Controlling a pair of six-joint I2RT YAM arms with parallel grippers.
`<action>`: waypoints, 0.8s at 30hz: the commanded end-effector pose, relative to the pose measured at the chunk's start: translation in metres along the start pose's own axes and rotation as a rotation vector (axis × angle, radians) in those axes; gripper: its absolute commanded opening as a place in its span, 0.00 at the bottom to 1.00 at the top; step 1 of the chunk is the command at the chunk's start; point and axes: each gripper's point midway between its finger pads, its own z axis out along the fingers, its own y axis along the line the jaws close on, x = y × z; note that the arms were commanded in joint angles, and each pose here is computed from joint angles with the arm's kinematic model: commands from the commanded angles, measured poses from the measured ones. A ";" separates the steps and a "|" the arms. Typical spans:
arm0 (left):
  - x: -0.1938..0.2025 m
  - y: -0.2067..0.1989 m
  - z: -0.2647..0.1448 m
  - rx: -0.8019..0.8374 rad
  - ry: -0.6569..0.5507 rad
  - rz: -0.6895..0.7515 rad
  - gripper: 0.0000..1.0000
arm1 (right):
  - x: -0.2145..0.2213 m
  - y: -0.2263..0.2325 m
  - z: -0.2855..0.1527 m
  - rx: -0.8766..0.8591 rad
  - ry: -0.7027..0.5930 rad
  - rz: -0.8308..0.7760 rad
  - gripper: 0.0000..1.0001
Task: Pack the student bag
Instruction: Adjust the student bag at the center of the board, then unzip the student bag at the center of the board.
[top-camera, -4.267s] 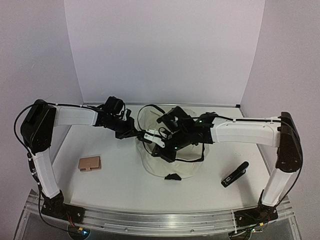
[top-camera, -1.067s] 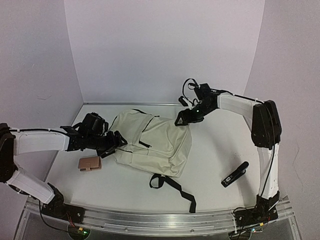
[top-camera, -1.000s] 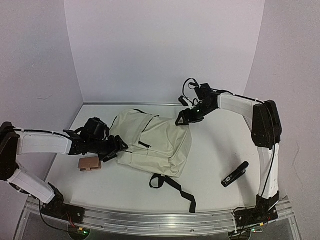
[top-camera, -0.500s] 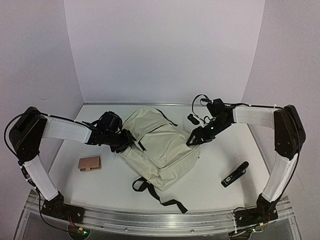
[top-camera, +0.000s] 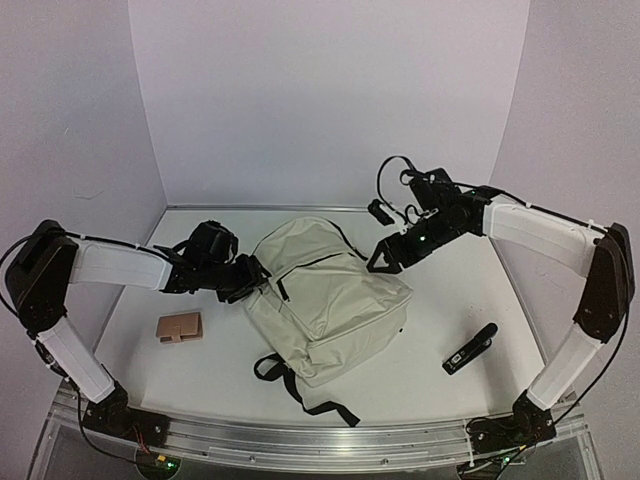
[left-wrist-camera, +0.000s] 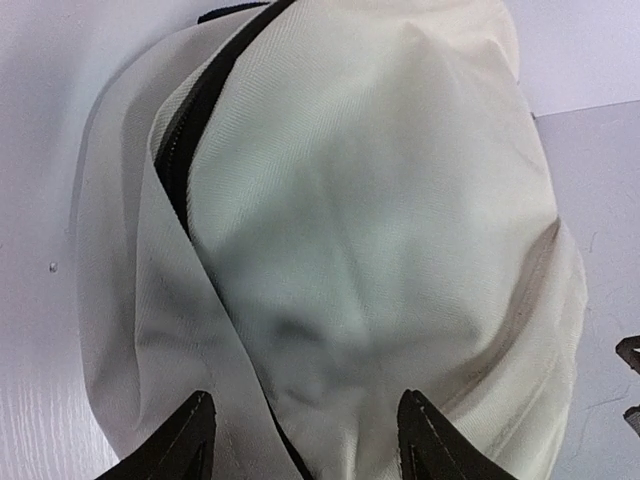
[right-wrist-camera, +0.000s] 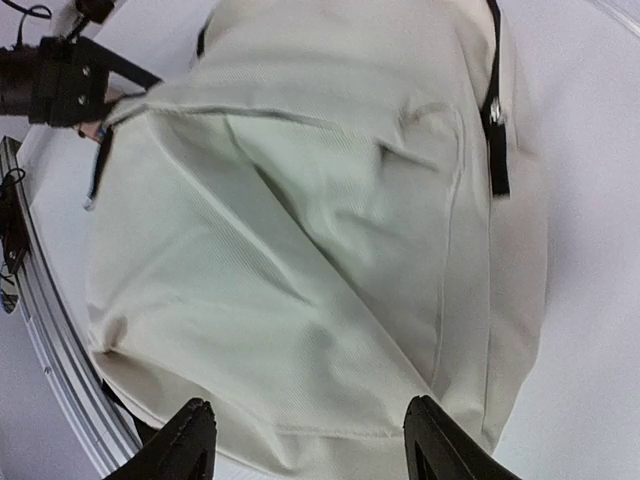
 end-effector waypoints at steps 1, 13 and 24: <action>-0.016 -0.017 -0.030 0.075 -0.099 -0.026 0.64 | -0.033 0.030 -0.002 0.111 -0.033 -0.110 0.63; 0.001 -0.003 -0.028 0.084 -0.070 -0.097 0.65 | -0.049 0.143 0.064 0.115 0.021 -0.360 0.55; 0.002 -0.003 -0.029 0.082 -0.071 -0.097 0.65 | -0.057 0.151 0.112 0.234 0.032 -0.392 0.47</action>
